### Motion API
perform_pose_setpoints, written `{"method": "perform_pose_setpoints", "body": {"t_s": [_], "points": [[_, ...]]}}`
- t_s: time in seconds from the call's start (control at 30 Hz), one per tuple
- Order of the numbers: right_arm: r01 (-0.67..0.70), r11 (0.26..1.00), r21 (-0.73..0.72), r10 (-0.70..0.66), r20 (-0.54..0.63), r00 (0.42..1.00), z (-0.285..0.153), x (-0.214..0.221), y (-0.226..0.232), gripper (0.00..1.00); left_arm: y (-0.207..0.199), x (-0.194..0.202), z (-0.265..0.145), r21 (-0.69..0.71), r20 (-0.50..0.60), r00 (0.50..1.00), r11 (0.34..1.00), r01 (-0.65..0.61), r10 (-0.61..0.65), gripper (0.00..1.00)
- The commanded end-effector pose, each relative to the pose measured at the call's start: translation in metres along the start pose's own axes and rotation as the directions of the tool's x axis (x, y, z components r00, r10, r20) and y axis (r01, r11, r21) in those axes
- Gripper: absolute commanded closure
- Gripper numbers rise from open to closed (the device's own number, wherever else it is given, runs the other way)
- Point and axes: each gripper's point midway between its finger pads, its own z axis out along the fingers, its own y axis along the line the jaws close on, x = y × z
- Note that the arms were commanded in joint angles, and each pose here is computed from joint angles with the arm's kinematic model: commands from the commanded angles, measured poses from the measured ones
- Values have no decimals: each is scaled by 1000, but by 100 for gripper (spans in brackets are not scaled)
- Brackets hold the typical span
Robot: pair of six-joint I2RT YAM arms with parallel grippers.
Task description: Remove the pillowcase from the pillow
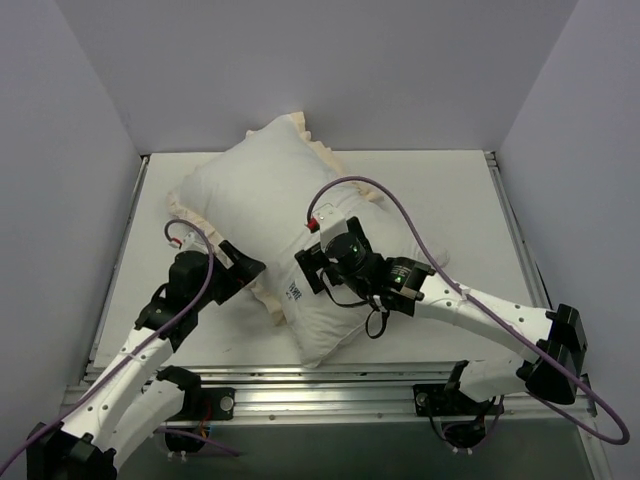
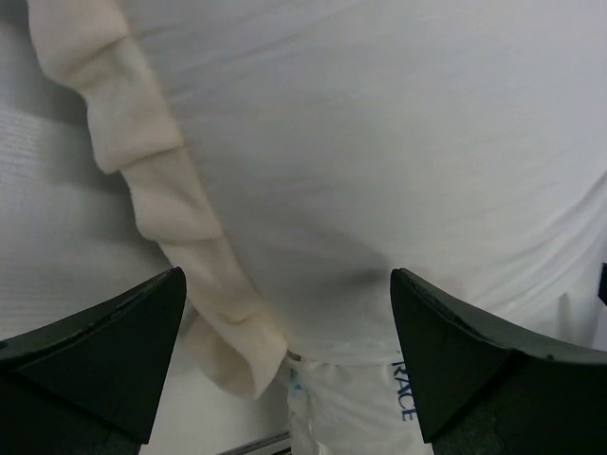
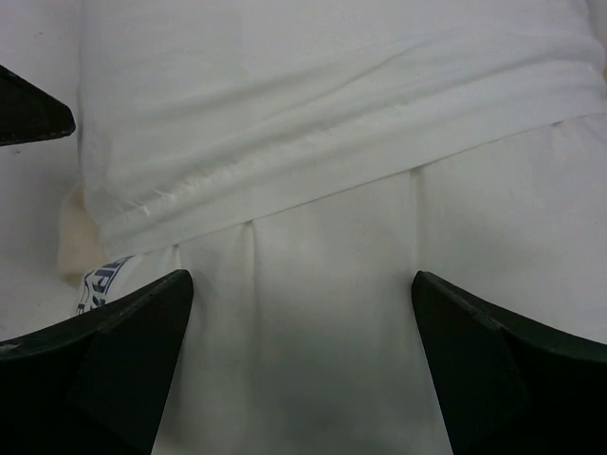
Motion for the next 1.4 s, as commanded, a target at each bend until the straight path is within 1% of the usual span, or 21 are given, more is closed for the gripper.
{"method": "perform_pose_setpoints", "body": {"t_s": [0.0, 0.03, 0.07, 0.17, 0.2, 0.3, 0.43, 0.53, 0.67, 0.73, 0.77, 0.8, 0.83, 0.87, 0.9, 0.97, 1.0, 1.03, 1.2, 1.37], "points": [[67, 995, 76, -69, 21, 997, -19, -3, 3, 5, -15, 6, -3, 124, -32, 998, 991, 58, -54, 3], [79, 994, 78, -81, 23, 996, -22, -3, 9, 5, -13, 8, -4, 127, -32, 998, 990, 60, -56, 3], [106, 993, 53, -108, 34, 994, -30, -4, 25, 4, -9, 11, -4, 122, -39, 997, 990, 65, -60, 3], [149, 985, 81, -153, 40, 987, -41, -6, 37, 3, 0, 18, -8, 118, -41, 997, 991, 68, -64, 3], [178, 982, 66, -181, 43, 983, -48, -3, 49, 3, 2, 19, -10, 120, -42, 997, 990, 71, -66, 3], [218, 973, 78, -220, 26, 975, -52, 4, 62, 2, 8, 22, -14, 127, -31, 997, 989, 75, -72, 3], [256, 963, 89, -255, -27, 967, -38, 26, 71, 0, 15, 27, -16, 120, -28, 997, 990, 76, -73, 3], [291, 952, 97, -286, -70, 956, -23, 48, 73, 0, 20, 33, -12, 123, -48, 996, 989, 78, -73, 3], [305, 940, 155, -284, -148, 947, 2, 76, 55, 0, 18, 39, -5, 155, -72, 994, 984, 91, -81, 3], [303, 936, 179, -270, -187, 945, 15, 91, 45, 1, 22, 45, -1, 148, -87, 993, 984, 97, -84, 2], [300, 934, 196, -260, -204, 944, 20, 96, 36, 3, 19, 45, 0, 169, -94, 992, 981, 98, -83, 2], [297, 933, 205, -254, -213, 944, 23, 101, 32, 17, 17, 46, 1, 190, -92, 993, 977, 96, -80, 0], [295, 932, 212, -249, -218, 944, 26, 104, 29, 27, 18, 48, 3, 188, -100, 992, 977, 99, -81, 0], [276, 936, 220, -230, -214, 949, 29, 104, 25, 37, 14, 47, 4, 212, -102, 992, 972, 98, -78, 3], [264, 940, 218, -219, -213, 952, 31, 104, 24, 59, 14, 49, 5, 214, -105, 992, 972, 97, -76, 6], [242, 946, 216, -199, -202, 959, 32, 104, 22, 80, 16, 51, 7, 217, -108, 992, 972, 93, -71, 7], [232, 948, 216, -190, -199, 961, 33, 102, 21, 97, 16, 52, 8, 220, -111, 991, 971, 94, -71, 8], [226, 950, 217, -185, -194, 963, 32, 101, 20, 100, 16, 53, 9, 227, -113, 991, 969, 95, -71, 9], [197, 958, 209, -165, -159, 973, 30, 94, 20, 100, 8, 53, 11, 275, -111, 991, 956, 99, -70, 14], [128, 974, 188, -110, -102, 989, 23, 79, 18, 100, 11, 57, 16, 271, -119, 991, 959, 85, -54, 22]]}}
